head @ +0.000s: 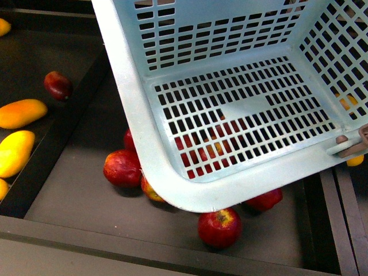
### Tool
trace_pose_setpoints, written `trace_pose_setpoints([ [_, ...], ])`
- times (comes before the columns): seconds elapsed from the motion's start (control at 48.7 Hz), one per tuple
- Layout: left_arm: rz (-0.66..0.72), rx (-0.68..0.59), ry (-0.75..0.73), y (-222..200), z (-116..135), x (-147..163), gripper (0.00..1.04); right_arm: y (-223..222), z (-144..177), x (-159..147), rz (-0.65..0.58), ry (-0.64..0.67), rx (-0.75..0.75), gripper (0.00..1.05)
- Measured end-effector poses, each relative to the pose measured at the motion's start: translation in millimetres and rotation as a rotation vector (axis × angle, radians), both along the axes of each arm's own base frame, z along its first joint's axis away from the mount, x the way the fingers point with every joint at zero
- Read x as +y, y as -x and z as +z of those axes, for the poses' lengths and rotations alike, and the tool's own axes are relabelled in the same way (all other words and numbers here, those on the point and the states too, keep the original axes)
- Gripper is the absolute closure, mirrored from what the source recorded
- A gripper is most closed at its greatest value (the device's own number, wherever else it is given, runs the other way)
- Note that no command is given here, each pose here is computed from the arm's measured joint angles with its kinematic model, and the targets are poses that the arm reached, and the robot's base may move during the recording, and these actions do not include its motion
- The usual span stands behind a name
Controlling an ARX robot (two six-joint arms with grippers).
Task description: Pick lemon and mango into basket
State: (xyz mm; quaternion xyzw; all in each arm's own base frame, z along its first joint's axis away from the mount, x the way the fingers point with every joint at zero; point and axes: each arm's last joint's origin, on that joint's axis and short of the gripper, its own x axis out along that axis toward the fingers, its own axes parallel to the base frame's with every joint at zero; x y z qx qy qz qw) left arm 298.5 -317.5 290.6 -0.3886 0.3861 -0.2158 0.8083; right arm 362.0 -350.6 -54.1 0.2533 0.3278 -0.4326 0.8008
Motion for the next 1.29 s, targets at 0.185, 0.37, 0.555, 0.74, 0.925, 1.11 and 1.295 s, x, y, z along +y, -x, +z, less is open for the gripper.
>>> trace_pose_setpoints([
  [0.185, 0.000, 0.000, 0.000, 0.0, 0.0, 0.0, 1.00, 1.0, 0.0, -1.1, -0.015, 0.015, -0.014, 0.09],
  [0.37, 0.000, 0.000, 0.000, 0.0, 0.0, 0.0, 1.00, 2.0, -0.5, -1.4, -0.029, 0.010, -0.023, 0.28],
  [0.555, 0.000, 0.000, 0.000, 0.0, 0.0, 0.0, 1.00, 4.4, -3.1, 1.2, -0.031, -0.001, -0.026, 0.33],
  [0.74, 0.000, 0.000, 0.000, 0.0, 0.0, 0.0, 1.00, 11.2, 0.5, 6.5, -0.028, -0.018, -0.029, 0.33],
  [0.925, 0.000, 0.000, 0.000, 0.0, 0.0, 0.0, 1.00, 23.7, 36.9, 13.9, 0.011, -0.014, -0.071, 0.33],
  [1.11, 0.000, 0.000, 0.000, 0.0, 0.0, 0.0, 1.00, 35.4, 110.7, 29.5, 0.158, 0.092, -0.124, 0.33],
  [1.295, 0.000, 0.000, 0.000, 0.0, 0.0, 0.0, 1.00, 52.6, 169.3, 57.1, 0.282, 0.172, -0.189, 0.33],
])
